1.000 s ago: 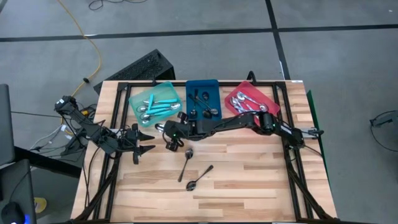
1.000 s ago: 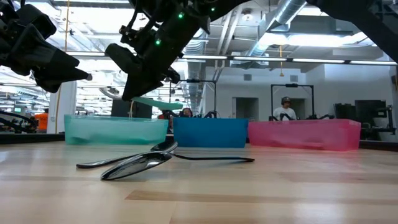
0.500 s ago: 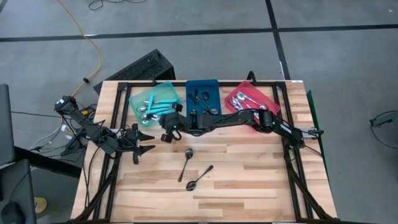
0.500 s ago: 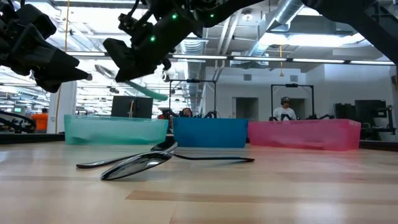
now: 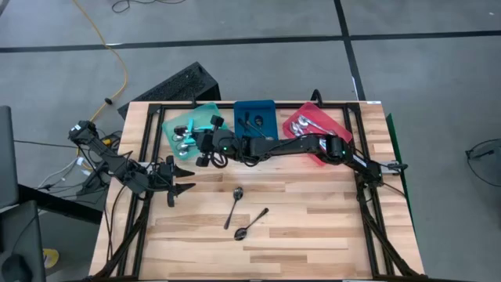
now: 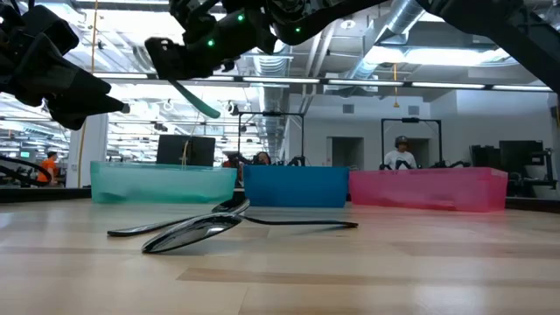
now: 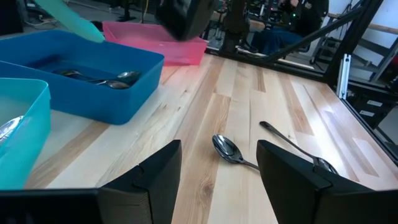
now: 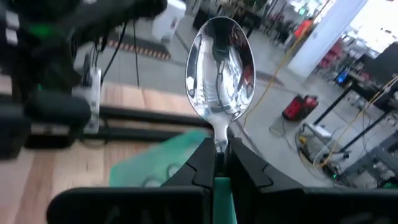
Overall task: Sort silverware by color (type)
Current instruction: Put the blue spoon into the light blue bin
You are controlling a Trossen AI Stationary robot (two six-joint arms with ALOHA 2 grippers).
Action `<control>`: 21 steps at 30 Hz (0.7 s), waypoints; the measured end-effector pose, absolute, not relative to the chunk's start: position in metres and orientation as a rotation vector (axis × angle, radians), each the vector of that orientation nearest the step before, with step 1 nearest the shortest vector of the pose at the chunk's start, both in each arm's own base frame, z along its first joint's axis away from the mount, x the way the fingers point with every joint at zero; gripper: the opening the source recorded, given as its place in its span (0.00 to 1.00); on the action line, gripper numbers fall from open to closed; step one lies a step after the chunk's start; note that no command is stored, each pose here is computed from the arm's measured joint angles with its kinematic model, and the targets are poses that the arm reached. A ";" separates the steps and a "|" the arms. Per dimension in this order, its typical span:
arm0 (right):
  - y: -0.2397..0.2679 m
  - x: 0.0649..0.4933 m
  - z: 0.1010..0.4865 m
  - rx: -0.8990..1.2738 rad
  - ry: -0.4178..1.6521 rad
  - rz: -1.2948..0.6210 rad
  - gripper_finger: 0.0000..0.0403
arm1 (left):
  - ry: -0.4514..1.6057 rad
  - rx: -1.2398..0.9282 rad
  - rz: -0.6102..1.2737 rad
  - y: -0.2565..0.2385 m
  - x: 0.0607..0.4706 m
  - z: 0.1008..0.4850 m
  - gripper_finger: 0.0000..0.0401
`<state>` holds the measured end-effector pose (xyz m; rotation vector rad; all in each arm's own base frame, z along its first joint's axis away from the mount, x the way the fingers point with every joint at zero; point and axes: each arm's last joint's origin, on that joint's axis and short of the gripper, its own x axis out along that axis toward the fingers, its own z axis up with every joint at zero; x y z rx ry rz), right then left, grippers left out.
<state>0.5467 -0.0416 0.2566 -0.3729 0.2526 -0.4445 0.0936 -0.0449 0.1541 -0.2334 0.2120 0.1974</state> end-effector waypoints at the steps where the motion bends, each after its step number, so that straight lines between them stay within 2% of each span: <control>1: -0.044 0.547 0.258 -0.371 0.236 -0.451 0.12 | 0.212 -0.233 0.197 -0.045 0.094 0.154 0.48; 6: -0.058 0.547 0.263 -0.379 0.185 -0.474 0.12 | 0.213 -0.227 0.196 -0.045 0.094 0.154 0.48; 15: -0.085 0.558 0.232 -0.364 0.066 -0.511 0.12 | 0.213 -0.226 0.196 -0.045 0.094 0.154 0.48; 21: -0.101 0.556 0.233 -0.301 0.027 -0.530 0.13 | 0.214 -0.225 0.196 -0.045 0.094 0.154 0.48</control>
